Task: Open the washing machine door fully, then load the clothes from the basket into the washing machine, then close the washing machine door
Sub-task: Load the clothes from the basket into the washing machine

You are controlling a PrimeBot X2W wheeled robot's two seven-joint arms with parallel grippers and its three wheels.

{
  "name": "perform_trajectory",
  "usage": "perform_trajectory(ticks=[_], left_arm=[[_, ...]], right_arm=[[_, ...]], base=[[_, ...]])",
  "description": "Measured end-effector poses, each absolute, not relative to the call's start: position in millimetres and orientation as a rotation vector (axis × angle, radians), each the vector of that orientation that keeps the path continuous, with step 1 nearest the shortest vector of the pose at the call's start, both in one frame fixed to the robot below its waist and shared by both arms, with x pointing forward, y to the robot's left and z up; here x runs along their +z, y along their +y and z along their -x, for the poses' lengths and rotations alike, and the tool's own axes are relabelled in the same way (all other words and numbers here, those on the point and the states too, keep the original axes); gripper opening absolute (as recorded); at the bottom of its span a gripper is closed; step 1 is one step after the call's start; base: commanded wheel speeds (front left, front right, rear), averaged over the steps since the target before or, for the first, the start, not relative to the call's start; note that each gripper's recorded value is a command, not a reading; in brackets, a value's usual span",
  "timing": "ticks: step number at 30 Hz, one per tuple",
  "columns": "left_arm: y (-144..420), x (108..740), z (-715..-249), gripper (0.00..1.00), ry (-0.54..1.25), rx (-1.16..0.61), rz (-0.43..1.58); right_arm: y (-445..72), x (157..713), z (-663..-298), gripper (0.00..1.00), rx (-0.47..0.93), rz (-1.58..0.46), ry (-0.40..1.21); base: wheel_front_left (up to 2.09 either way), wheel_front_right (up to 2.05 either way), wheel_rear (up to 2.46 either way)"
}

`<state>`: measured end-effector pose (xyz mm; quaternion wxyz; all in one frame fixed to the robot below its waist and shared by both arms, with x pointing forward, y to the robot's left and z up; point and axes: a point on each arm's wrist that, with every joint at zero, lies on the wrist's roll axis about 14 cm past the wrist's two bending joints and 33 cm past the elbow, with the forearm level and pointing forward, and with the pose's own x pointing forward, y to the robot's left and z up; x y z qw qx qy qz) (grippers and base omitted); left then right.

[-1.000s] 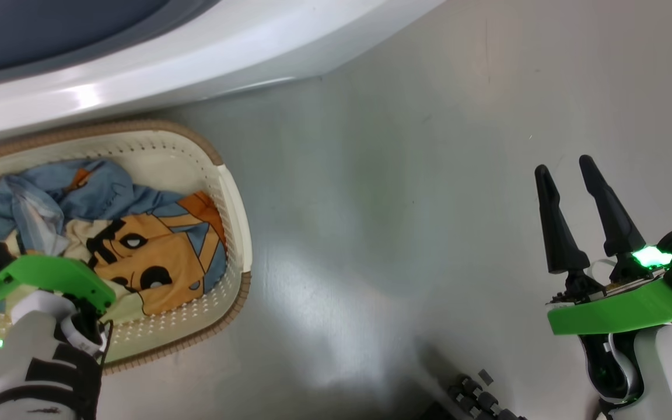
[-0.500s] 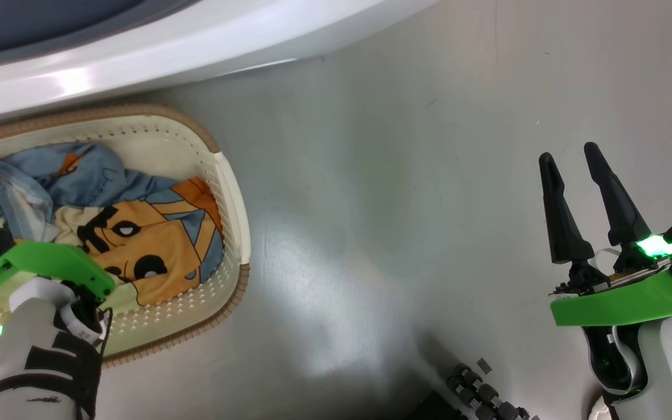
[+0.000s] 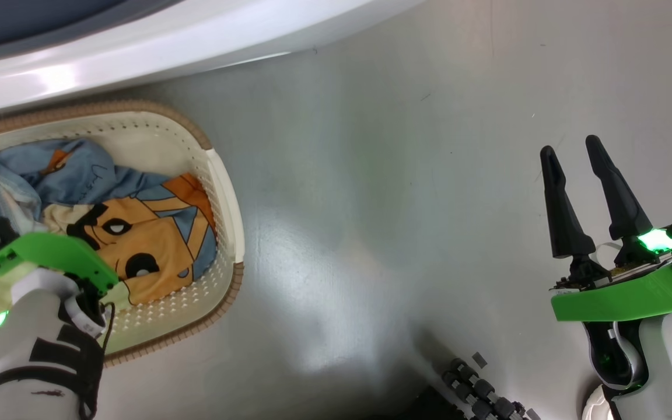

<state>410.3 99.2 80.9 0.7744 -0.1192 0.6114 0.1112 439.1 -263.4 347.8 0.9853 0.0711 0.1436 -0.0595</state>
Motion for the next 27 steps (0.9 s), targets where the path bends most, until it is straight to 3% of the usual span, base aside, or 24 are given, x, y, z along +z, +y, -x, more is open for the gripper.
perform_trajectory(ticks=[27], left_arm=[[93.7,61.8,-417.0,1.00,1.335,0.212,0.221]], right_arm=[[-265.1,331.0,-437.3,1.00,-0.127,-0.137,0.328]], base=[[0.00,0.00,0.00]])
